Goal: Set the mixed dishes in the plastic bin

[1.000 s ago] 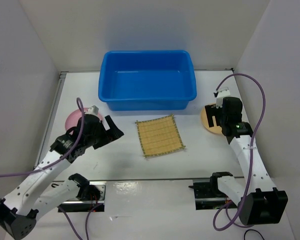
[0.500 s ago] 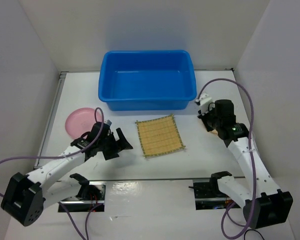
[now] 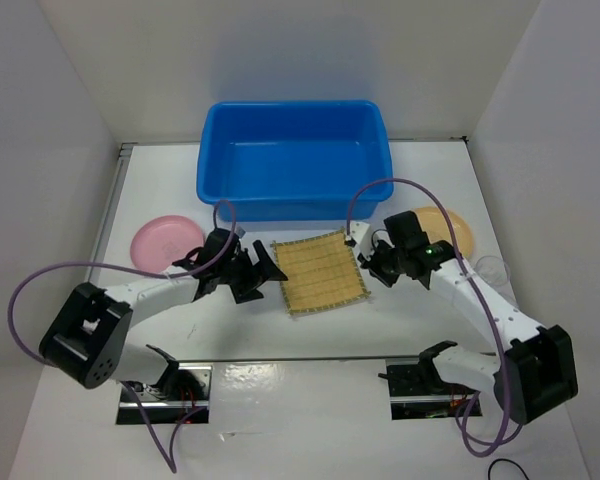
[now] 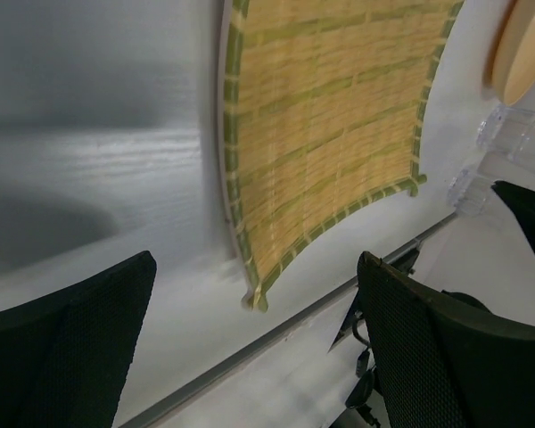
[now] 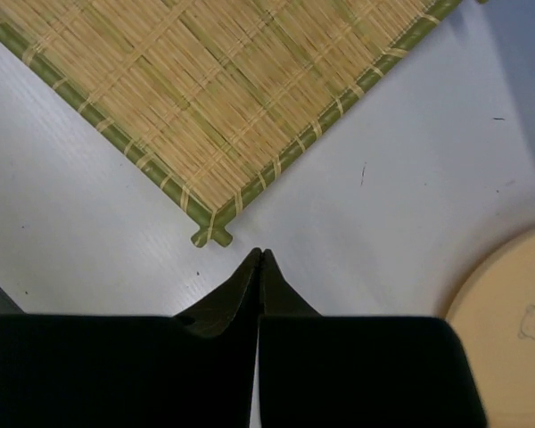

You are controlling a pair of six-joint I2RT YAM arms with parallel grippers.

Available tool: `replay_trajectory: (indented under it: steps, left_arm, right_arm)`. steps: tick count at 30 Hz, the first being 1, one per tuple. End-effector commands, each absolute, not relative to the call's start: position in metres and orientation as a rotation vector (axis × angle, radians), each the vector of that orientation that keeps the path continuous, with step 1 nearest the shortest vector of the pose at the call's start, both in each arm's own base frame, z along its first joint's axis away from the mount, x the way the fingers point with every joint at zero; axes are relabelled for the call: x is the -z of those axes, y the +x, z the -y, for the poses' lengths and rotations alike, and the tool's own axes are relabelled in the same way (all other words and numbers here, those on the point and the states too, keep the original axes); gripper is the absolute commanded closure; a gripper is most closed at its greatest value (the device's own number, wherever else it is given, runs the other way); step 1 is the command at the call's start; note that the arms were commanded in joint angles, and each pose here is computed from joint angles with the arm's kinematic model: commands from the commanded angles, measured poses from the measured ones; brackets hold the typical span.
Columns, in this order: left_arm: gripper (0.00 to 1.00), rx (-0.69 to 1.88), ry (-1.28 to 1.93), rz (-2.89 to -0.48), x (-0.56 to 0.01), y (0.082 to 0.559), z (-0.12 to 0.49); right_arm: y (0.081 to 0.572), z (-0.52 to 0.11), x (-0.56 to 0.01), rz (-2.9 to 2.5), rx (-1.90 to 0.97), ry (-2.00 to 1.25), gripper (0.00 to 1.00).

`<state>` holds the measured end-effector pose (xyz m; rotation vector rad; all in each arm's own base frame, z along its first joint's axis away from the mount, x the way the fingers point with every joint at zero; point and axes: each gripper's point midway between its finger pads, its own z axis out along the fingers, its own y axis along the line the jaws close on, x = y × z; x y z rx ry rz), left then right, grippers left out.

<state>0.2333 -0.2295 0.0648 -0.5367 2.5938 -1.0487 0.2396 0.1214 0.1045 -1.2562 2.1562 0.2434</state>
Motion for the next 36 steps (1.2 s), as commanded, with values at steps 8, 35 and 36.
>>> replay_trajectory:
  steps: [8, 35, 36]
  left_arm:
    - [0.0, 1.126, -0.521, -2.536, -0.072, 0.273, 0.253]
    - [0.03, 1.148, -0.526, -2.603, -0.027, 0.28, 0.268]
    - [0.08, 1.154, -0.536, -2.599, -0.024, 0.28, 0.268]
  right_arm:
    - [0.269, -0.141, -0.053, -2.283, -0.248, -1.265, 1.0]
    - [0.268, -0.17, -0.012, -2.393, -0.245, -1.225, 1.0]
    - [0.271, -0.172, -0.014, -2.385, -0.245, -1.222, 1.0]
